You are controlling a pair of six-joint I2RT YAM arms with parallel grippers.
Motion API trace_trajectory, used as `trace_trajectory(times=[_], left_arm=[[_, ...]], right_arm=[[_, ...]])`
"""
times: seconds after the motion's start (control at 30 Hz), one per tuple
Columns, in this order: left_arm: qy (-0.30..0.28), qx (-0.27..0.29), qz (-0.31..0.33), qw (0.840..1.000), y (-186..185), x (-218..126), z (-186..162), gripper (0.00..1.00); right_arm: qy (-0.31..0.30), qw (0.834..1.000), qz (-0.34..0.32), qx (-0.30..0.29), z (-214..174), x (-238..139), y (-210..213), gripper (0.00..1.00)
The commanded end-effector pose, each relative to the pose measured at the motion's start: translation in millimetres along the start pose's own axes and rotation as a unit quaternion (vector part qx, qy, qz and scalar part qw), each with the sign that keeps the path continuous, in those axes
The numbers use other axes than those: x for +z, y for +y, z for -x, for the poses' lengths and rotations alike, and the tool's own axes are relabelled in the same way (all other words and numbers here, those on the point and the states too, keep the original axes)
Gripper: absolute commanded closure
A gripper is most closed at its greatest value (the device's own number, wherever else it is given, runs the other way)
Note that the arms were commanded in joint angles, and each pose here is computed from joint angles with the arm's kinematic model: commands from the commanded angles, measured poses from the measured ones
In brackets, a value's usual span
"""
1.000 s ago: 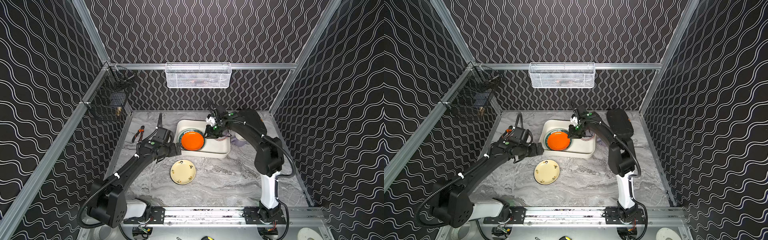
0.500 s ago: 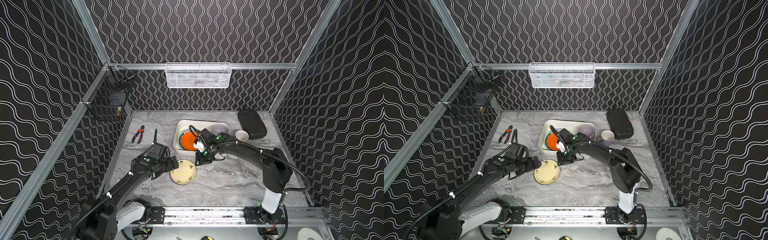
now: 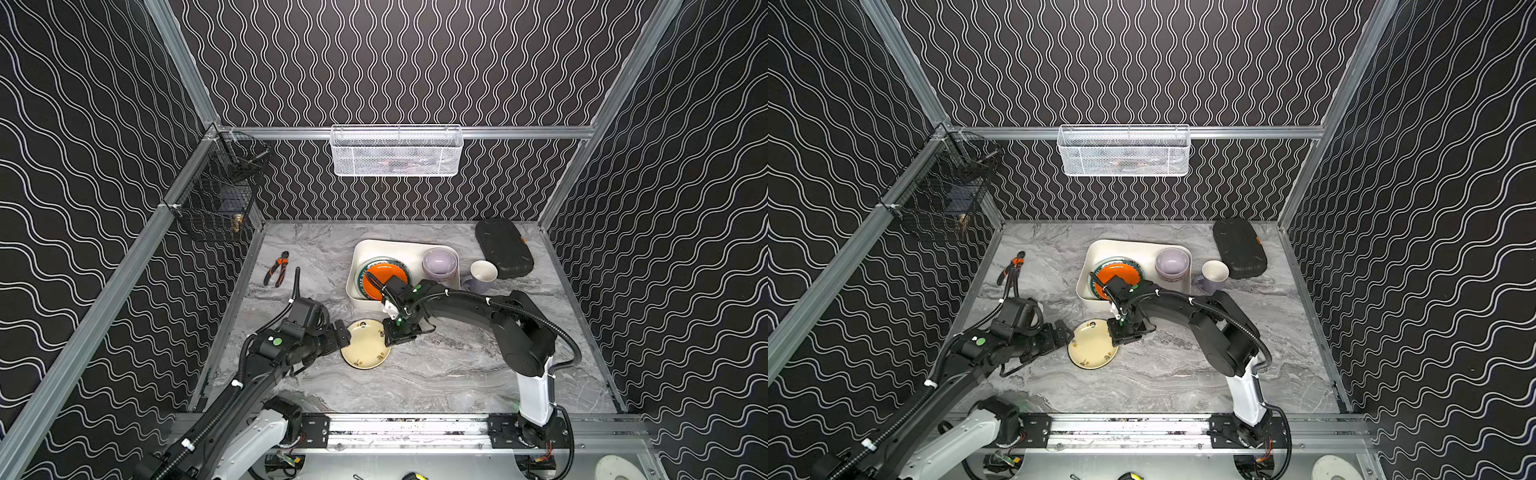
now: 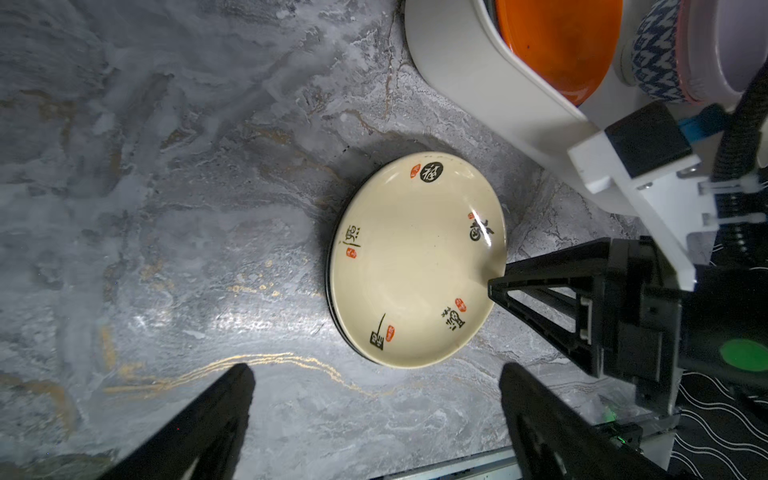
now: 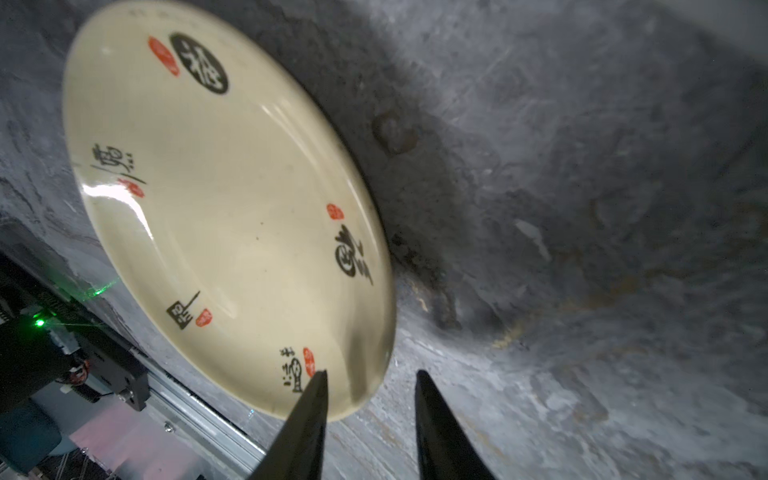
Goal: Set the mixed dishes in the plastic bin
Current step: 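Move the right gripper to the cream calligraphy plate and grip its edge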
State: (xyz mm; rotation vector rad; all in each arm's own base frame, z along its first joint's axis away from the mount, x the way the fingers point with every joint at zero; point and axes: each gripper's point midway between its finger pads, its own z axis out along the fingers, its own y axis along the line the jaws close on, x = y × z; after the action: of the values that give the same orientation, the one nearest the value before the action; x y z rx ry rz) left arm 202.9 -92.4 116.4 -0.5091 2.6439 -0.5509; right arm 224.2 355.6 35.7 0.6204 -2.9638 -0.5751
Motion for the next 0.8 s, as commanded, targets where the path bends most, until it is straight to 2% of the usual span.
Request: trace_trajectory(times=[0.0, 0.07, 0.23, 0.33, 0.47, 0.77], left_arm=[[0.004, -0.013, 0.015, 1.0, 8, -2, -5, 0.04], [0.002, -0.011, 0.014, 1.0, 7, -3, -4, 0.04], [0.001, -0.006, 0.012, 1.0, 4, -1, -1, 0.04], [0.001, -0.004, 0.01, 1.0, 2, 2, 2, 0.04], [0.001, 0.002, 0.006, 1.0, -3, 6, 7, 0.04], [-0.007, 0.016, 0.001, 1.0, -14, 13, 22, 0.03]], right_arm=[[-0.013, 1.0, -0.009, 0.005, 9, 3, -3, 0.66], [-0.012, 1.0, -0.011, 0.006, 9, 4, -4, 0.7], [-0.014, 0.999, -0.029, 0.008, 8, 1, -10, 0.9], [-0.014, 0.999, -0.044, 0.011, 6, -2, -15, 0.97], [-0.017, 0.999, -0.048, 0.011, 4, -10, -15, 1.0], [-0.037, 0.998, -0.041, 0.002, 5, -44, -3, 1.0]])
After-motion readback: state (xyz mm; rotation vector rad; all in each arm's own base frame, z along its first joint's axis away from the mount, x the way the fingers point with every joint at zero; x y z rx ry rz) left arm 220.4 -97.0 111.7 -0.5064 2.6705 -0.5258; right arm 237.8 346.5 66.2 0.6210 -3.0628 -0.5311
